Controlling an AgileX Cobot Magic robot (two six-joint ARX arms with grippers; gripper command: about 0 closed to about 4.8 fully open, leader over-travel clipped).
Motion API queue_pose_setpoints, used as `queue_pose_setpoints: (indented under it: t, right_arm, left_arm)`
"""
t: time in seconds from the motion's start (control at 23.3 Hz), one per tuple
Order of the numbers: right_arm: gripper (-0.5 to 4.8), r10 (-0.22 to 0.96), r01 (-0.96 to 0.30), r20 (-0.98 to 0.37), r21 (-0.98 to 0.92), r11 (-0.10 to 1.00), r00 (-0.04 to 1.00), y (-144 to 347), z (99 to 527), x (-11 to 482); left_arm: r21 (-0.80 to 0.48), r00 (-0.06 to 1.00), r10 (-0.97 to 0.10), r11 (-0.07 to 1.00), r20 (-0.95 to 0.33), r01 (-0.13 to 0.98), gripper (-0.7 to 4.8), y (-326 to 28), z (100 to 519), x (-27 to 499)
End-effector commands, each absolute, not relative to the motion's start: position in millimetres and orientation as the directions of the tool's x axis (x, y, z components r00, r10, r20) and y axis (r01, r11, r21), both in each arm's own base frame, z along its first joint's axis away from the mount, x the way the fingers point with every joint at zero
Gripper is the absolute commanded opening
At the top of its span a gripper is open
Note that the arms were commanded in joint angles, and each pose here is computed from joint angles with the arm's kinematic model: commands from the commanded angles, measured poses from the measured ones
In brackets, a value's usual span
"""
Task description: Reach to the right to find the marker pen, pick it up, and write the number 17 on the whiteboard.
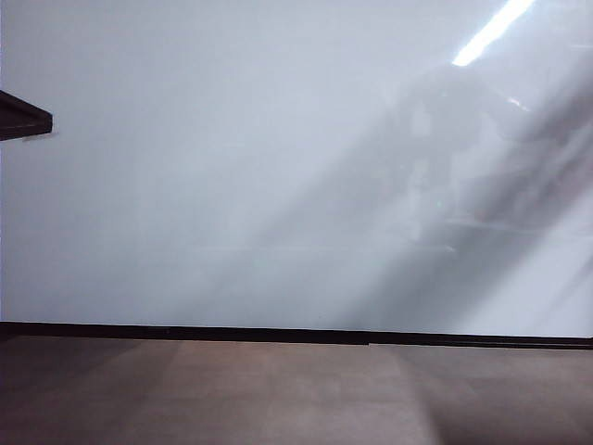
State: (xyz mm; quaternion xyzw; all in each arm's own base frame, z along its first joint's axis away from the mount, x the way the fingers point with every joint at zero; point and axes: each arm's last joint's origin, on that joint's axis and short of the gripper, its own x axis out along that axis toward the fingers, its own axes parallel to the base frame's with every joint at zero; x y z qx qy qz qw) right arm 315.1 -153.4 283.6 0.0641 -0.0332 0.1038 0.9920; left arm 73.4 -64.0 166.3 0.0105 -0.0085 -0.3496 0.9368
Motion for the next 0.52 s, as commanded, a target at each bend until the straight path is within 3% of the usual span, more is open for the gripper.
queue_pose_setpoints:
  t: [0.04, 0.13, 0.17, 0.21, 0.52]
  right_arm:
    - [1.93, 0.208, -0.218, 0.104, 0.089, 0.972, 0.973, -156.3, 262.0, 320.4]
    - [2.32, 0.185, -0.194, 0.09, 0.102, 0.976, 0.979, -158.7, 244.8, 319.8]
    - [3.02, 0.166, -0.175, 0.082, 0.11, 0.978, 0.983, -162.1, 236.4, 317.4]
    - [3.39, 0.153, -0.162, 0.08, 0.113, 0.98, 0.985, -163.6, 229.3, 314.8]
    - [3.37, 0.14, -0.145, 0.045, 0.149, 0.978, 0.989, -164.0, 172.2, 326.8]
  left_arm:
    - [0.026, 0.753, -0.658, 0.753, 0.018, 0.657, -0.05, -64.0, 167.4, 73.4]
    - [0.027, 0.754, -0.657, 0.754, 0.018, 0.656, -0.05, -64.0, 167.4, 73.4]
    - [0.027, 0.754, -0.657, 0.754, 0.018, 0.656, -0.05, -64.0, 167.4, 73.4]
    - [0.027, 0.754, -0.657, 0.754, 0.018, 0.656, -0.05, -64.0, 167.4, 73.4]
    - [0.027, 0.754, -0.657, 0.754, 0.018, 0.656, -0.05, -64.0, 167.4, 73.4]
